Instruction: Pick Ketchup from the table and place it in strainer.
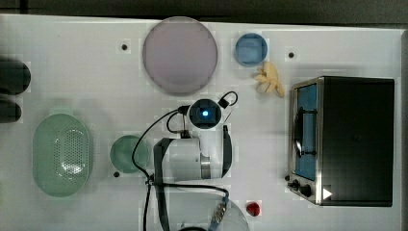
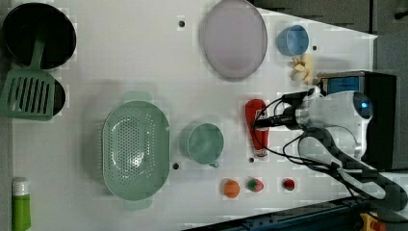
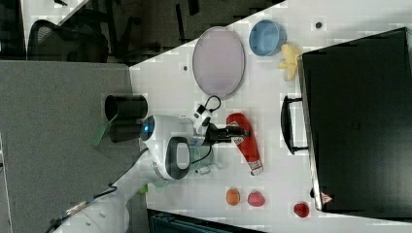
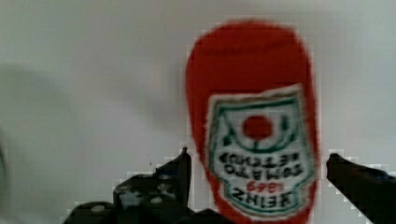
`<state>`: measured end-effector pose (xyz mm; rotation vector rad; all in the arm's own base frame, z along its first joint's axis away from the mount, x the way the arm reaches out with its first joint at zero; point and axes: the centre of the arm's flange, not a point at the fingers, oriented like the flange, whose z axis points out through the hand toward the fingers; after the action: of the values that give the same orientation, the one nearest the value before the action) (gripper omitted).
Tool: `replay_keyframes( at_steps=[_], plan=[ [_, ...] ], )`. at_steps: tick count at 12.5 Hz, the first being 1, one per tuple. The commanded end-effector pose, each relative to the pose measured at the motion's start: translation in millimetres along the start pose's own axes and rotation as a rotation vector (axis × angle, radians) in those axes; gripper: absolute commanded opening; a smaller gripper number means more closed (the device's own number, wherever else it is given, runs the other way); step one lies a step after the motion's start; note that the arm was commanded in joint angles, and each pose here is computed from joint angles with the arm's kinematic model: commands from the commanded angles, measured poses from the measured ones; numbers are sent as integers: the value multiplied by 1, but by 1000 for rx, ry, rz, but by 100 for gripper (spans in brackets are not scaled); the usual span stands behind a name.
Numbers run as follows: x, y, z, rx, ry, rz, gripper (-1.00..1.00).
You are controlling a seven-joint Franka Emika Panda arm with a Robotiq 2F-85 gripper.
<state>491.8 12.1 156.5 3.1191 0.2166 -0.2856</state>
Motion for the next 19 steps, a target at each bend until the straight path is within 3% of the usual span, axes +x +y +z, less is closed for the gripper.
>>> replay_keyframes(
  at_steps=[1,2,5,7,10,14,19],
  plan=[
    [4,-4,3,-6,25,-50,100],
    [5,-5,5,-6,30,-51,92],
    [6,-4,-1,-9,52,-50,26],
    [8,-4,-22,-16,83,-43,26],
    [7,-4,-94,-44,174,-40,26],
    [-20,-31,-202,-68,127,-40,26],
    [-30,-137,-274,26,144,-59,26]
  ],
)
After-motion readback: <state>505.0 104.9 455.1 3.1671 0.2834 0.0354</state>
